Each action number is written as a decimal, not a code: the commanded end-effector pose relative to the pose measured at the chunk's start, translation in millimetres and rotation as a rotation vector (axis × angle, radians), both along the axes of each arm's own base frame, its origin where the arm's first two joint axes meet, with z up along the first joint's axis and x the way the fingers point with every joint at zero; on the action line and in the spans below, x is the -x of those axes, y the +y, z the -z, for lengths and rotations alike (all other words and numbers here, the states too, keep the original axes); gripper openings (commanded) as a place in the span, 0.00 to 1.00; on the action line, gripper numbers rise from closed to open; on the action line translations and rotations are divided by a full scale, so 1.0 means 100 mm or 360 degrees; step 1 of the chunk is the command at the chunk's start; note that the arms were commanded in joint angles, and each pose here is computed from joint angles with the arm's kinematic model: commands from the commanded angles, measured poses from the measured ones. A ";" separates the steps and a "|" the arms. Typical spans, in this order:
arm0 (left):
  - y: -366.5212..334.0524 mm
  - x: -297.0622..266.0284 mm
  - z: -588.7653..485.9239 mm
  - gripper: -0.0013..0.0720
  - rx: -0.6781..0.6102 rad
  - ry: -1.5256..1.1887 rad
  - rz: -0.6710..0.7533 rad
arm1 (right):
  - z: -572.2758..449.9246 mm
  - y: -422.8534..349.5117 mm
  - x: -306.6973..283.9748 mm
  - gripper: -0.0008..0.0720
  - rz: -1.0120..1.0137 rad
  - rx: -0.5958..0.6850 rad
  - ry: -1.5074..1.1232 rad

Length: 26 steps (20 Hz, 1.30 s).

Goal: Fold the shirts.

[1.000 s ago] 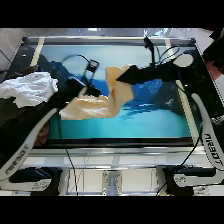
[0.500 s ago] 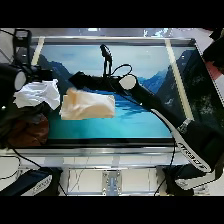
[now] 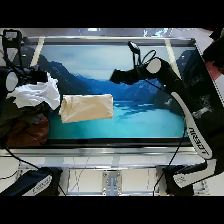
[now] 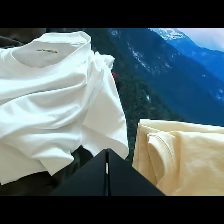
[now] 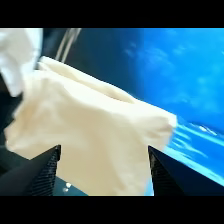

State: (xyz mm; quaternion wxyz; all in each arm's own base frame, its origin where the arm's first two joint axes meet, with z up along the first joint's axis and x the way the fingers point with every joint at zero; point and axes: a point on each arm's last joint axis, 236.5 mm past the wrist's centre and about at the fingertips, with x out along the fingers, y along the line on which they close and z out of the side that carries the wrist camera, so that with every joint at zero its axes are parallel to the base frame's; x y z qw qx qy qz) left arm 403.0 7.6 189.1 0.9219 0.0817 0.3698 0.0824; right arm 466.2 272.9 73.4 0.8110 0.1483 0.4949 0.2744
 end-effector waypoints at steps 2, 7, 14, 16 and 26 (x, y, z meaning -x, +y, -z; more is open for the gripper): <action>-0.10 0.01 0.09 0.03 0.0078 0.0038 0.0019 | 1.00 -0.48 0.25 0.83 0.0086 -0.0009 0.0685; -0.13 -0.06 0.26 0.03 0.0075 0.0105 0.0019 | 1.41 0.16 0.28 0.83 -0.0018 -0.0426 0.0900; -0.14 -0.12 0.43 0.03 0.0064 0.0169 0.0017 | 1.72 0.73 0.56 0.83 -0.0125 -0.0403 0.0942; -0.14 -0.13 0.43 0.03 0.0063 0.0171 0.0018 | 1.63 0.97 0.68 0.81 -0.0214 -0.0471 0.0919; -0.12 -0.10 0.45 0.03 0.0008 0.0207 0.0064 | 0.33 0.06 -0.17 0.03 -0.0197 -0.0274 0.0440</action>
